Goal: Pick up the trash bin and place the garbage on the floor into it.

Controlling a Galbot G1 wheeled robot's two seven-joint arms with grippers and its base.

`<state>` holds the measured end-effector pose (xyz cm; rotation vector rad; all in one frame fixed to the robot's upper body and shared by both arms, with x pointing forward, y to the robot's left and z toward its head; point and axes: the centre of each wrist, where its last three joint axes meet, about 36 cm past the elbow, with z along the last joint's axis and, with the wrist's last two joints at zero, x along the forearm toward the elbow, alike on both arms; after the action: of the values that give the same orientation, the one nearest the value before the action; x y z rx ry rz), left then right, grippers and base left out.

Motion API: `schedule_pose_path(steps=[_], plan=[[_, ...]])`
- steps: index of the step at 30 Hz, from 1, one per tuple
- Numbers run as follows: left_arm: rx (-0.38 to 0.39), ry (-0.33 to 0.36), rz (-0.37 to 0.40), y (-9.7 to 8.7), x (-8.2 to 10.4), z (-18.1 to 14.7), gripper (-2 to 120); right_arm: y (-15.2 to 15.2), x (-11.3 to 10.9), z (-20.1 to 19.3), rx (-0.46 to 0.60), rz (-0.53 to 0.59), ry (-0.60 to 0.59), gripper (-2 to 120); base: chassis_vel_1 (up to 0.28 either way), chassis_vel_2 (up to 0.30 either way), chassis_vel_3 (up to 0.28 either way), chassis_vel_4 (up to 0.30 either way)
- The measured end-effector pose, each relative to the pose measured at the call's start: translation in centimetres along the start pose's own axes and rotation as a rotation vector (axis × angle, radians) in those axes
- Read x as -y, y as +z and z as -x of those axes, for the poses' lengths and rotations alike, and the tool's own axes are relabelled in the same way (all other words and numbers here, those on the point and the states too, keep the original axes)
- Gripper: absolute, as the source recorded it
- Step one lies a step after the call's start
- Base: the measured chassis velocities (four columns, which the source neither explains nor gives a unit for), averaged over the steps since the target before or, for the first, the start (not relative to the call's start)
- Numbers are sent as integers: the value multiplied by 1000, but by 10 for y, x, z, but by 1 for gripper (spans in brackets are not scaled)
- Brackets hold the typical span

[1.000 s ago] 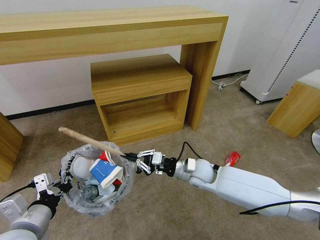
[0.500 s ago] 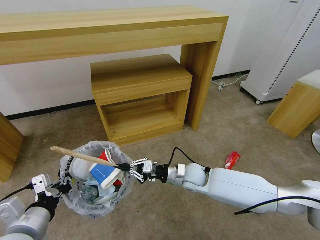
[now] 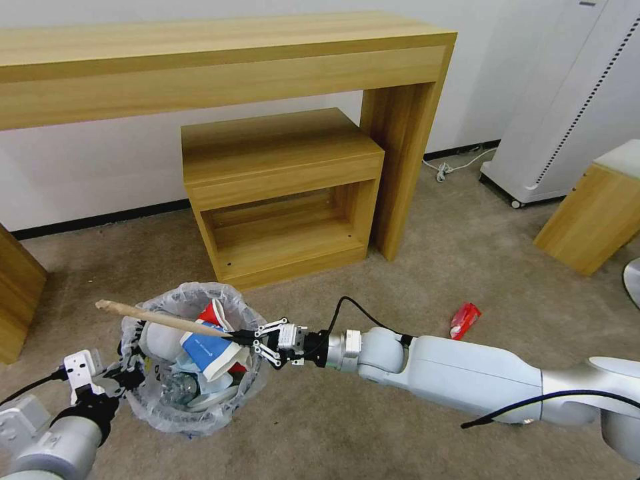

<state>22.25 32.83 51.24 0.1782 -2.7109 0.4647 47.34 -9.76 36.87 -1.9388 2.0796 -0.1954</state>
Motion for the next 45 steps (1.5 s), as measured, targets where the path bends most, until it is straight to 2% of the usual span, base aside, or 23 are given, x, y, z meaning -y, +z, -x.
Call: schedule_pose_path(steps=[4,6,8,9,15,23,28,29,32,33,36,45], plan=[[2,6,0,-1,2,-3,1,2,0,-1,-20,0,-10,17,0,0,0,0],[2,7,-1,-2,2,-3,1,2,0,-1,-21,0,-11,18,0,0,0,0],[5,13,0,-4,3,-5,1,5,-1,-1,-30,3,-15,30,0,0,0,0],[5,13,0,-4,3,-5,1,5,-1,-1,-30,3,-15,30,0,0,0,0],[3,12,-3,-3,3,-6,1,6,-3,1,-28,6,-20,51,0,0,0,0],[-14,10,-13,1,1,-3,1,1,-1,3,-17,-1,-8,54,0,0,0,0],[-32,5,-18,5,-3,0,1,-4,0,3,-2,2,19,73,0,0,0,0],[-32,5,-18,5,-3,0,1,-4,0,3,-2,2,19,73,0,0,0,0],[-42,0,-21,7,-5,2,1,-7,2,2,3,0,28,88,0,0,0,0],[-42,0,-21,7,-5,2,1,-7,2,2,3,0,28,88,0,0,0,0],[-57,-7,-23,11,-8,4,1,-8,3,-1,2,-1,33,99,0,0,0,0],[-76,-23,-18,15,-13,8,1,-12,-3,-2,24,16,41,100,0,0,0,0]])
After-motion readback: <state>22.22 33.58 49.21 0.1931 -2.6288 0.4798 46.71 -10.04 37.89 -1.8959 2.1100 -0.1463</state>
